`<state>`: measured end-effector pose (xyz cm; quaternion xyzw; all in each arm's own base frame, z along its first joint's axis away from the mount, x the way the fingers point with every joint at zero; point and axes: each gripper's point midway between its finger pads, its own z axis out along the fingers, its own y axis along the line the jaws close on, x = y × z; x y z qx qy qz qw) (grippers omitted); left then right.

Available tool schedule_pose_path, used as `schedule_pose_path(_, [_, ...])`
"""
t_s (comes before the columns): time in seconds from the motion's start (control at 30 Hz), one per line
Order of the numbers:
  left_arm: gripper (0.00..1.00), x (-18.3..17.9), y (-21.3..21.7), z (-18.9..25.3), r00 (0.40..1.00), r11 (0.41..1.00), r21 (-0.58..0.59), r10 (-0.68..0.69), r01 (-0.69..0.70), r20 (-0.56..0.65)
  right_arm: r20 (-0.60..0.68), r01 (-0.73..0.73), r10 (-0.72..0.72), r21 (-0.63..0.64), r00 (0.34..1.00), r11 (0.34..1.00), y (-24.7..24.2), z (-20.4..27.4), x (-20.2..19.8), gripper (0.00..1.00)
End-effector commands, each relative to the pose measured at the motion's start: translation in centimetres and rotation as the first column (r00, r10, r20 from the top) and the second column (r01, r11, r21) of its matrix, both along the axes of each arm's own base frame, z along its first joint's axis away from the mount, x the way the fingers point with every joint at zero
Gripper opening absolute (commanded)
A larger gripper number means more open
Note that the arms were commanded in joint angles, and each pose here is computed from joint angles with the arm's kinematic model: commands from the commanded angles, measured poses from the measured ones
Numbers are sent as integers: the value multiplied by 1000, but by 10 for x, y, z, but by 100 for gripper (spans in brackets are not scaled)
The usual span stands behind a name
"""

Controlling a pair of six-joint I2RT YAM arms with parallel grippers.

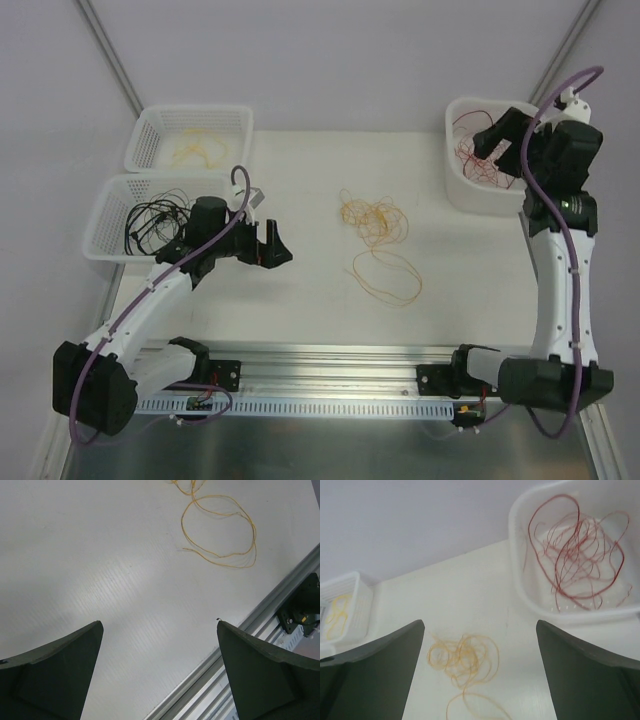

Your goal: Untangle the cables

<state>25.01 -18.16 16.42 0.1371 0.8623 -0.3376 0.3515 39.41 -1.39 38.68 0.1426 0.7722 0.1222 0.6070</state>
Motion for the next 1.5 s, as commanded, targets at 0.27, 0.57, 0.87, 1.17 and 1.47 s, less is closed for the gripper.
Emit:
schedule_pose_path(0.27, [99,-12,-43,-11,992,984,137,-119,112,43,-130,17,4,155,991,988,38,-100,-189,100])
schedule_pose_path(0.57, [99,29,-136,-9,934,892,394,-310,221,179,-153,-87,119,202,981,976,63,-148,-224,100])
schedule_pose_path(0.87, [99,79,-212,-21,758,721,617,-582,315,294,-115,-150,171,174,978,973,71,-140,-237,99])
schedule_pose_path(1.17, [99,103,-250,-59,539,538,737,-795,410,280,-114,-218,233,130,966,967,77,-132,-245,100])
schedule_pose_path(1.47, [99,137,-275,-90,535,543,719,-797,434,278,-132,-237,251,115,959,965,78,-131,-246,100])
